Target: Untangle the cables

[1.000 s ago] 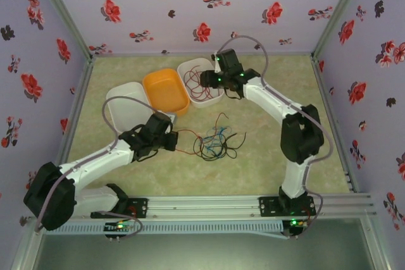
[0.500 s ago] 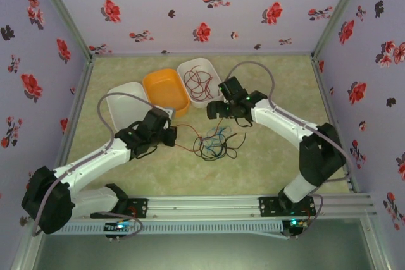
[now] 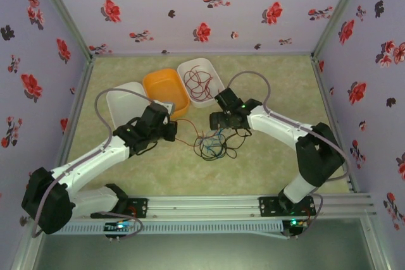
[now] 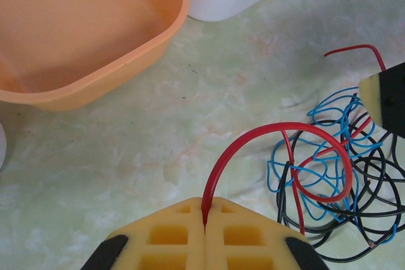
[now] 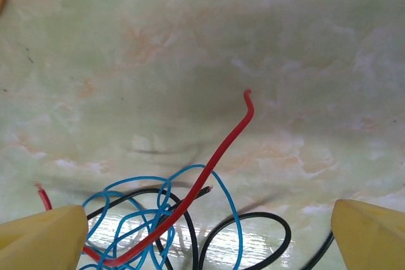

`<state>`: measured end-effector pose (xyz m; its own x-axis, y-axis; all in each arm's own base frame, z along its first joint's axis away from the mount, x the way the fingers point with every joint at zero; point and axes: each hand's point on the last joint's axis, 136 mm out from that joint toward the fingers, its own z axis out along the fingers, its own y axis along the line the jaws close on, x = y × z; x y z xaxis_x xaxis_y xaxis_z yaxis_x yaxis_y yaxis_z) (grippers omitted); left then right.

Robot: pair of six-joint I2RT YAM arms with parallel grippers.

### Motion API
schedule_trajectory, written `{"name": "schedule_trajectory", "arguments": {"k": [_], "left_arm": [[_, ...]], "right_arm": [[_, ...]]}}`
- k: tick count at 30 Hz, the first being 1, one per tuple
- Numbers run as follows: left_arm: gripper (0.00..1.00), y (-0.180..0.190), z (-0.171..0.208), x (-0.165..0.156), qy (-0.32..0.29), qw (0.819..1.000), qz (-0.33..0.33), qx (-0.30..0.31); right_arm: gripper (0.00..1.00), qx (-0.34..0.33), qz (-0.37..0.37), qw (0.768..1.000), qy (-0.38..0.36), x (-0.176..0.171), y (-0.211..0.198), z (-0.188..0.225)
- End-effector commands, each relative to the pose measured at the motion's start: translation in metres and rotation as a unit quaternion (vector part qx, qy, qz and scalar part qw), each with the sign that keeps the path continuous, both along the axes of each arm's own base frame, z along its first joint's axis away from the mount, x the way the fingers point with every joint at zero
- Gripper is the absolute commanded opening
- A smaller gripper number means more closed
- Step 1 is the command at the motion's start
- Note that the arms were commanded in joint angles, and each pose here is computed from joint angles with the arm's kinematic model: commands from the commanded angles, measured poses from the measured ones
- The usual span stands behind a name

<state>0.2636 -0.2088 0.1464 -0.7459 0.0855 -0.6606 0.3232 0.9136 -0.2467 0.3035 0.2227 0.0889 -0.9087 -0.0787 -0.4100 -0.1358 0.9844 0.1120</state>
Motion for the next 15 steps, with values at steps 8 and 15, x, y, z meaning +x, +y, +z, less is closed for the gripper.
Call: {"name": "schedule_trajectory", "arguments": {"k": [8,15], "left_arm": [[0.0,0.011,0.023,0.01,-0.025,0.999,0.025,0.002],[0.0,0.026,0.049,0.014,-0.051,0.998,0.042,0.014]], "right_arm": [[0.99,-0.015,-0.012,0.999,0.045,-0.008,0.0,-0.039],[0.99,-0.057,-0.048,0.995,0.062,-0.012,-0.026,-0.058]]}}
